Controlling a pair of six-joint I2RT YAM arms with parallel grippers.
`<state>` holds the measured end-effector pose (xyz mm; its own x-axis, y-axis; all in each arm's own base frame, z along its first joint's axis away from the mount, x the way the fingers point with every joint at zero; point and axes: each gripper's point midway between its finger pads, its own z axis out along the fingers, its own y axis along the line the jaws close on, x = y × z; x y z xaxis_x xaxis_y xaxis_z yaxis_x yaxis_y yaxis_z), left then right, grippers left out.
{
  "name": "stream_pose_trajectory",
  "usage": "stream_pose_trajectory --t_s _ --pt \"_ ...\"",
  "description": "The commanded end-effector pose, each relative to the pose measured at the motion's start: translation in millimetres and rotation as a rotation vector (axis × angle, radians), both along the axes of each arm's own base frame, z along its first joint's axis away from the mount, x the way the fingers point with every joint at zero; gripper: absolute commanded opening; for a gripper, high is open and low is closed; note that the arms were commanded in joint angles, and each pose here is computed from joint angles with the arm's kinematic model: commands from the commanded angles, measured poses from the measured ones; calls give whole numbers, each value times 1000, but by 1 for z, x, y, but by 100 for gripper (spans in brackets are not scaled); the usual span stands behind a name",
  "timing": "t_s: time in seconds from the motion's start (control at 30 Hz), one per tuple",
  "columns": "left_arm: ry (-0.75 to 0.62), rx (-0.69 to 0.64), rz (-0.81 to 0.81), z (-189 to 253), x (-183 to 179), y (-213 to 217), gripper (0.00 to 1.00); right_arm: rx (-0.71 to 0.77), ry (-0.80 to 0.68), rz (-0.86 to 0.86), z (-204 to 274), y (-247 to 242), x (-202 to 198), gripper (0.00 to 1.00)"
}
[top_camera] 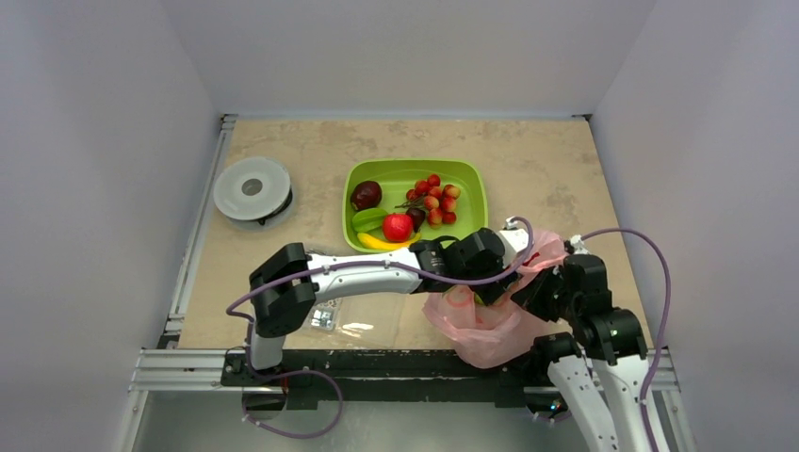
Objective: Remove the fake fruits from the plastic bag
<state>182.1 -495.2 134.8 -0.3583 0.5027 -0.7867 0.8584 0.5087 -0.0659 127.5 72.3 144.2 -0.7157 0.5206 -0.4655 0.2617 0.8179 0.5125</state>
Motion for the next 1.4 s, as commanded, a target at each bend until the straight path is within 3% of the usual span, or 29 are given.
stream_pose_trajectory --t_s 0.0,0.23,0.37,0.43,0.53,0.67,0.8,1.13,1.37 --pt "67 -66 -43 14 -14 -8 78 -34 142 -22 -19 -5 -10 0" --pt "220 -205 -59 31 -29 3 76 21 255 -141 -51 -3 -11 0" --pt "203 -242 -53 54 -19 16 93 9 300 -190 -66 -6 -7 0" --pt "202 -242 -71 60 -16 18 94 9 278 -198 -64 -7 -1 0" --pt "221 -238 -110 58 -20 11 82 4 240 -197 -55 -8 6 0" --pt "296 -217 -142 37 -27 -6 51 4 204 -190 -45 -8 10 0" --pt "290 -173 -73 13 -16 -12 42 8 196 -173 -42 -7 10 0" --pt "119 5 17 -27 12 -13 74 31 182 -146 -41 -1 12 0" --pt "135 106 31 -70 9 -10 75 37 159 -142 -35 0 16 0"
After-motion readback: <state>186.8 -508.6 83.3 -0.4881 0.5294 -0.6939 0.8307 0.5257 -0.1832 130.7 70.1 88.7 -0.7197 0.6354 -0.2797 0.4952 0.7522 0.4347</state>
